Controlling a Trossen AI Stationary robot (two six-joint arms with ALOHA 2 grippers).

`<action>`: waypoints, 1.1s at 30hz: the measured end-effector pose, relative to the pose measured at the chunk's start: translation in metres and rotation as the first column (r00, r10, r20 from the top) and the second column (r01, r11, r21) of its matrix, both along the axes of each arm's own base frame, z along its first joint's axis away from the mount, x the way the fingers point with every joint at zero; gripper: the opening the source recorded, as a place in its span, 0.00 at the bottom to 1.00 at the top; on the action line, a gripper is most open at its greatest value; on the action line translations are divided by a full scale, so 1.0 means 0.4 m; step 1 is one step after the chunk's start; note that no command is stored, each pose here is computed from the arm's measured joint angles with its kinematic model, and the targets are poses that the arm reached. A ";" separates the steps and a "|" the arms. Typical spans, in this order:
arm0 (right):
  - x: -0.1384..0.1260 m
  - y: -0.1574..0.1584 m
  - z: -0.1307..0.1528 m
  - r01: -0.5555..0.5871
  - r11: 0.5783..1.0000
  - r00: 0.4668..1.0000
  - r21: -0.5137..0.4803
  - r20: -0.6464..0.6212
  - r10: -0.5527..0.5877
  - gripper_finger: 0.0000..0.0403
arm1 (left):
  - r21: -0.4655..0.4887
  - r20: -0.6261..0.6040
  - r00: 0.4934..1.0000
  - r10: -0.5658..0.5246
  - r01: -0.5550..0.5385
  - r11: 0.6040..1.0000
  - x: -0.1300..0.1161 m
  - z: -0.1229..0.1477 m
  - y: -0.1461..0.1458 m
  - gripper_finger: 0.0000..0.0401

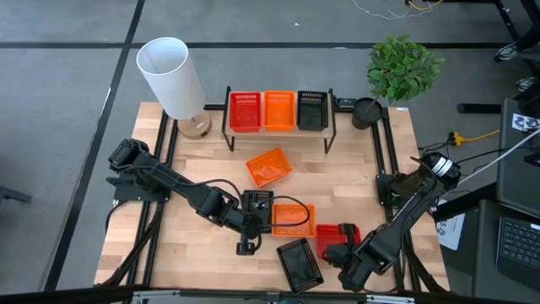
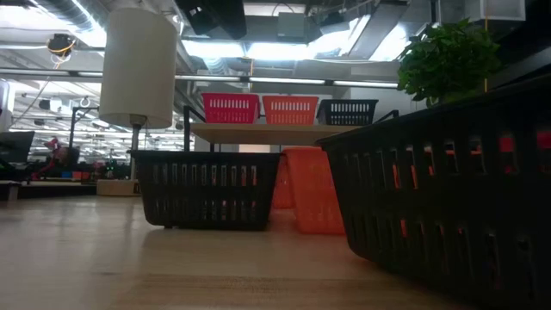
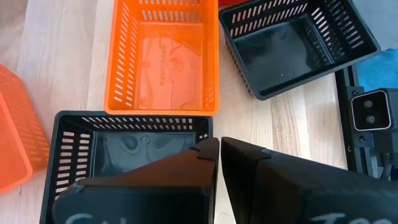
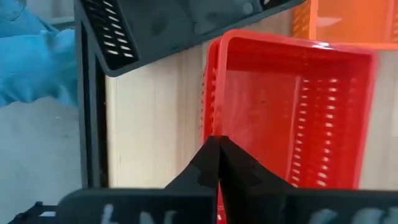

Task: Stack baskets on shelf by color
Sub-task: Remove the top red basket from the red basket

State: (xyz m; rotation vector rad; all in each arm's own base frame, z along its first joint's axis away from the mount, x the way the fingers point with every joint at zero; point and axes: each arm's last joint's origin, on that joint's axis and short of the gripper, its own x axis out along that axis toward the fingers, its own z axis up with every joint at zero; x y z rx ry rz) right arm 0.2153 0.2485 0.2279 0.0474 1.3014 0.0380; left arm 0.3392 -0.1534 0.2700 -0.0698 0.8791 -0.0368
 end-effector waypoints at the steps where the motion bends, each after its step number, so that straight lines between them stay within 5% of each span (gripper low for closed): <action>1: -0.001 -0.001 0.000 0.002 1.000 1.000 -0.011 0.004 -0.002 0.00 | 0.000 0.000 1.000 -0.001 0.001 1.000 0.000 0.000 -0.001 0.03; 11: -0.011 -0.021 -0.001 0.036 0.992 0.999 -0.119 -0.004 -0.037 0.00 | 0.001 -0.001 1.000 -0.001 0.001 1.000 0.000 0.000 0.000 0.03; 26: -0.013 -0.052 0.130 0.129 0.920 0.985 -0.370 0.159 -0.074 0.00 | 0.002 -0.004 1.000 -0.001 0.001 1.000 -0.001 -0.001 0.000 0.03; 33: 0.008 -0.020 0.113 0.115 0.981 0.989 -0.157 0.116 -0.097 0.01 | 0.011 -0.010 1.000 -0.008 0.008 1.000 -0.003 -0.002 0.000 0.03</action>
